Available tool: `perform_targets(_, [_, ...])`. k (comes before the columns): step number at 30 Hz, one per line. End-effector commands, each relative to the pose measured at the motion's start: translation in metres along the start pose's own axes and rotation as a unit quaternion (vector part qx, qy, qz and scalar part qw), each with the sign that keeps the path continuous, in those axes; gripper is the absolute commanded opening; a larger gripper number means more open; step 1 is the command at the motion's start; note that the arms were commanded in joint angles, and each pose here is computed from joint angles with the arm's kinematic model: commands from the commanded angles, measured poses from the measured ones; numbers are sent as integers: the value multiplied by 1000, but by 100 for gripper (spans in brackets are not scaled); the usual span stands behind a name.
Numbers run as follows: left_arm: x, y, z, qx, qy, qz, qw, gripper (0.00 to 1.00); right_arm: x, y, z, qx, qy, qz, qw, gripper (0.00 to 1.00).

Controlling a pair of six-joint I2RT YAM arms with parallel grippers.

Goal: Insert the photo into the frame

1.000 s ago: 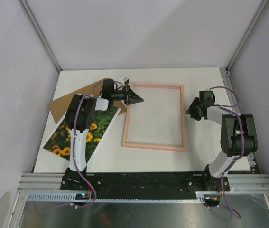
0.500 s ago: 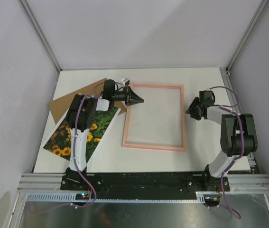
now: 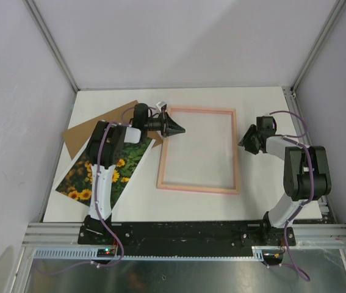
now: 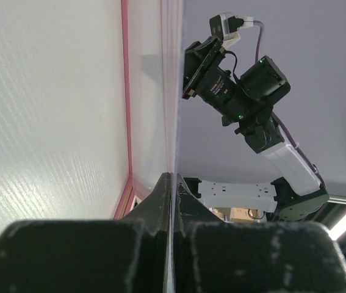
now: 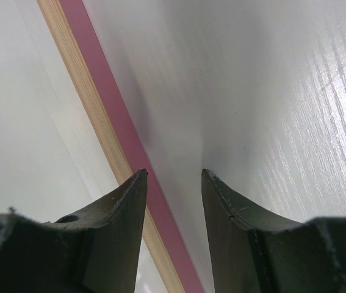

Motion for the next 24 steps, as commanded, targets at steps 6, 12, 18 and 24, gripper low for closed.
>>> perform_targets(6, [-10,7,1,-5,-16,33,999,0,-3,-13,7,33,-10,-10,999,47])
perform_targets(12, [-10,6,-1,-7,-15,32,999,0,-3,-13,8,34,-10,-9,999,46])
perform_targets(18, [-9,4,-4,-9,-15,33,999,0,-3,-14,8,34,-10,-10,999,46])
perform_targets(24, [-6,3,-5,-10,-14,32,999,0,-3,-14,8,35,-10,-10,999,46])
Point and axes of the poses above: each gripper's point midway between its finger pads, its own z axis out along the fingers, its own x axis along the line the jaws close on, y = z × x, the point moved 9 cm from there along -z, back along the fingers, and after that the axes turned 4 degrees about -z, right-handed, at the moved point
